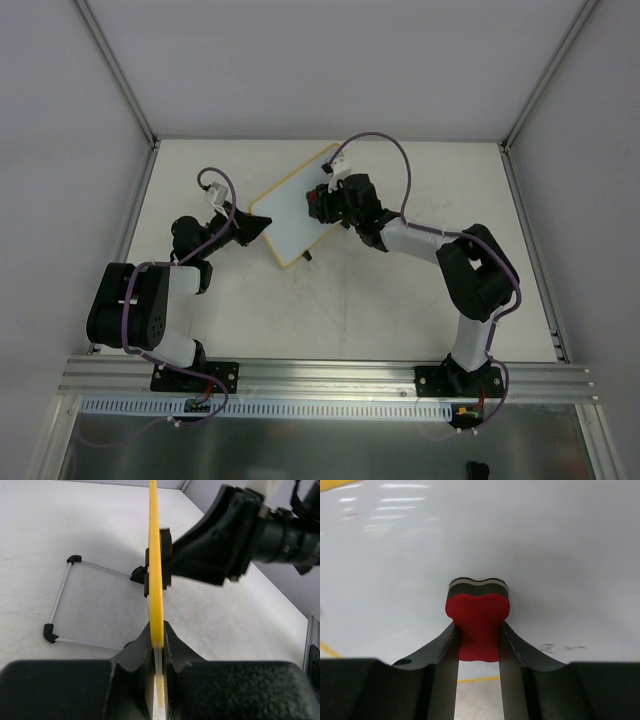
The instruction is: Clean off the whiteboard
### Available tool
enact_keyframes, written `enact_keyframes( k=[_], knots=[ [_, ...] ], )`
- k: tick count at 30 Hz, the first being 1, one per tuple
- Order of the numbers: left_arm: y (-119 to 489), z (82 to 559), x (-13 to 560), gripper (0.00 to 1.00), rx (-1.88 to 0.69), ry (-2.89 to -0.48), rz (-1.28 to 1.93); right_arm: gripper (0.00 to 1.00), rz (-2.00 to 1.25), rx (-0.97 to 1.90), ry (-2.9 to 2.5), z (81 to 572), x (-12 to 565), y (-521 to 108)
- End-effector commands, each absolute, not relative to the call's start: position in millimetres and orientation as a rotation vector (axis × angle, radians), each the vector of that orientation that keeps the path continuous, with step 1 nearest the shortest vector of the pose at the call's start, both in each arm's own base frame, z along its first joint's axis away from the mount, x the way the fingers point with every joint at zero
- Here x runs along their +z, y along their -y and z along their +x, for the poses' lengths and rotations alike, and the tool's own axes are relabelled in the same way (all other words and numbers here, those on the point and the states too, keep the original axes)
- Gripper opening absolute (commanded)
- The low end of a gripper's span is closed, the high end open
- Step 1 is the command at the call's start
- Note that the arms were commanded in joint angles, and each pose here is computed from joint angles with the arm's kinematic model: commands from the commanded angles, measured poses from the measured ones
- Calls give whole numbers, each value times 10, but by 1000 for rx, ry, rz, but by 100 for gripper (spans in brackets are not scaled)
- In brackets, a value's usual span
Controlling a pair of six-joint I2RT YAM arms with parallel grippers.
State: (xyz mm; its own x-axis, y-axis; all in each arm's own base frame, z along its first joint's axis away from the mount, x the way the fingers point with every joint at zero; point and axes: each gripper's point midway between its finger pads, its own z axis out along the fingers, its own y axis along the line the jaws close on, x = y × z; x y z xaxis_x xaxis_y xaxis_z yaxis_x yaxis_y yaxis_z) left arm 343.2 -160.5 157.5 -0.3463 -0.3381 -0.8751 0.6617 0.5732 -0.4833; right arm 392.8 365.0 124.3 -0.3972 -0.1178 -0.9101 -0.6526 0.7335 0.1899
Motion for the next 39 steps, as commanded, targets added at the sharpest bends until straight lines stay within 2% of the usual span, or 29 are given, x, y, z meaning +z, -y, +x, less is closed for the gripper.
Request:
enact_keyframes(
  k=[1, 7, 12, 18, 31, 34, 39],
  knots=[
    [1807, 3242, 1789, 0, -1133, -1523, 464, 0, -426, 542, -1970, 4416, 1033, -3072],
    [1811, 3248, 1777, 0, -1138, -1527, 463, 0, -323, 551, -2022, 4630, 945, -2774],
    [1810, 3250, 1778, 0, -1139, -1528, 460, 0, -271, 661, -2072, 4586, 868, -2874],
    [1814, 3247, 1775, 0, -1145, -1531, 459, 0, -309, 727, -2063, 4348, 872, -3202],
    [1820, 3243, 1768, 0, -1152, -1533, 461, 0, -199, 1068, -1960, 3572, 1060, -4015],
    [1820, 3243, 1768, 0, -1153, -1533, 460, 0, -160, 1076, -1944, 3615, 1096, -3989],
    [1821, 3239, 1773, 0, -1155, -1532, 461, 0, 27, 1081, -1960, 3957, 1046, -3591]
  ],
)
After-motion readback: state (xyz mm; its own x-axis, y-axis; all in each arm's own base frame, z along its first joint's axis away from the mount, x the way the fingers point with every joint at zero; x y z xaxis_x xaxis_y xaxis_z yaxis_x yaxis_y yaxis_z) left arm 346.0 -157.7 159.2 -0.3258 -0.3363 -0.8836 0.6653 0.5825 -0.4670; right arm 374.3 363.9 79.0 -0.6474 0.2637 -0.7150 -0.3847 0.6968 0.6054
